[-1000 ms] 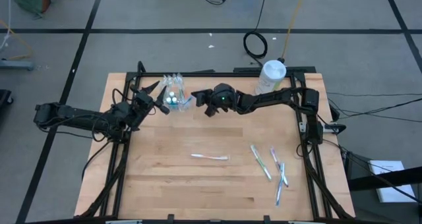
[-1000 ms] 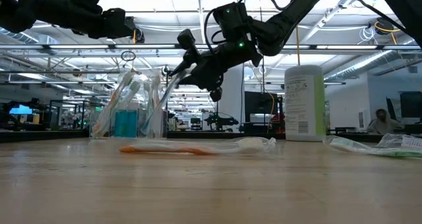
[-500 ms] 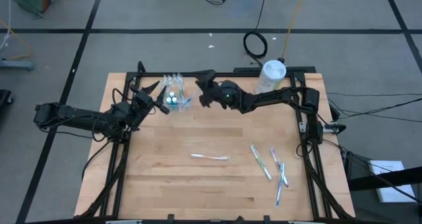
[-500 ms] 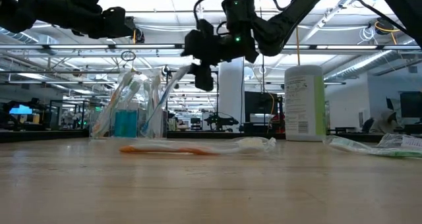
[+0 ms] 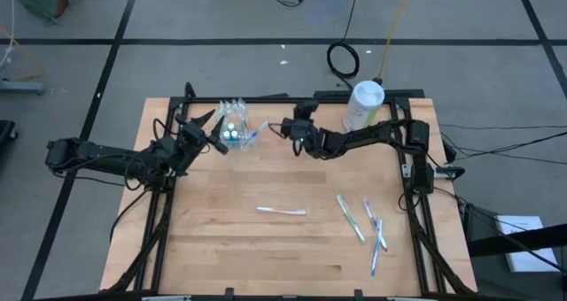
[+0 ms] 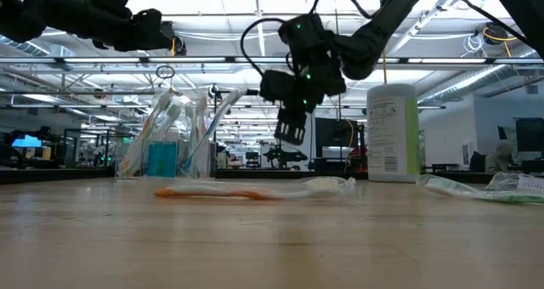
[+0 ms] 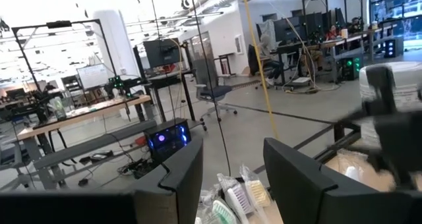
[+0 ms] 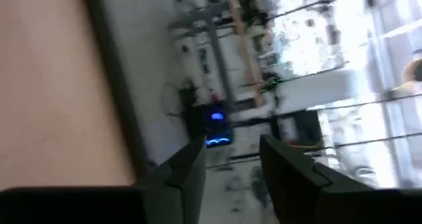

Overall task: Pick & Place toothbrushing station
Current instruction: Put the orange toothbrush into the transparent organizer

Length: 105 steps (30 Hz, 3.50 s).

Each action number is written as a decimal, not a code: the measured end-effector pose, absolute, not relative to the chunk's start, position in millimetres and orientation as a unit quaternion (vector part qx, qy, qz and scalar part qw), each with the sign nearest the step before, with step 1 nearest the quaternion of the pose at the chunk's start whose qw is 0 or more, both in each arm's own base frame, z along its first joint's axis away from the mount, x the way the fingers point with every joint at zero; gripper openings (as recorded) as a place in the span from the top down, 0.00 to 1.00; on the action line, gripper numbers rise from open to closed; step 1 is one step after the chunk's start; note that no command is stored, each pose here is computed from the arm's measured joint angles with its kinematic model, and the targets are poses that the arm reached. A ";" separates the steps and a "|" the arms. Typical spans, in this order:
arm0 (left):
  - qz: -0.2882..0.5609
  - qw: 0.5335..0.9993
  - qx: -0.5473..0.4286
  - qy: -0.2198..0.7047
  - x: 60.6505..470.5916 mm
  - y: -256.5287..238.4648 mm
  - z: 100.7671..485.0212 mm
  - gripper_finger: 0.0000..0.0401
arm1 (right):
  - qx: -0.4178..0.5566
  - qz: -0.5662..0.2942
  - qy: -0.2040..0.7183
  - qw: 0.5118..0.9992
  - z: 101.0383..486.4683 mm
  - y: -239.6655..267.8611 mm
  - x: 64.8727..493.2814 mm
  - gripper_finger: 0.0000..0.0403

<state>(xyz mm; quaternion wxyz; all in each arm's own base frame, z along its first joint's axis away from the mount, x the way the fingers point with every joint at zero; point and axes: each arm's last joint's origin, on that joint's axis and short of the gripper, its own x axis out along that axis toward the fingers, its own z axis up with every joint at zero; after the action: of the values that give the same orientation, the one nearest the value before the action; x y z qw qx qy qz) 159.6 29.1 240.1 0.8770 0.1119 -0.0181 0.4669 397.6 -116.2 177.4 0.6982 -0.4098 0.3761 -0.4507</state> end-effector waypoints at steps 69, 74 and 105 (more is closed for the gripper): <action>0.115 0.950 0.055 0.286 277.1 47.4 255.2 0.92 | -0.029 -0.349 0.026 0.936 259.7 -56.6 207.2 1.00; 0.005 0.963 0.012 0.268 291.9 40.2 244.7 0.92 | -0.019 -0.314 0.018 0.949 260.5 -55.0 208.7 1.00; -0.063 0.901 0.006 0.430 387.8 -51.5 177.9 0.62 | 0.050 -0.234 0.037 0.970 253.2 -23.7 214.4 1.00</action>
<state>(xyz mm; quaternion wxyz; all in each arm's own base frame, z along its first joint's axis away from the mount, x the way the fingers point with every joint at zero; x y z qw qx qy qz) 387.8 -51.5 177.9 0.9007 0.0055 0.4298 -0.0629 214.4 -23.7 253.2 0.9702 0.0497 0.0375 -0.2343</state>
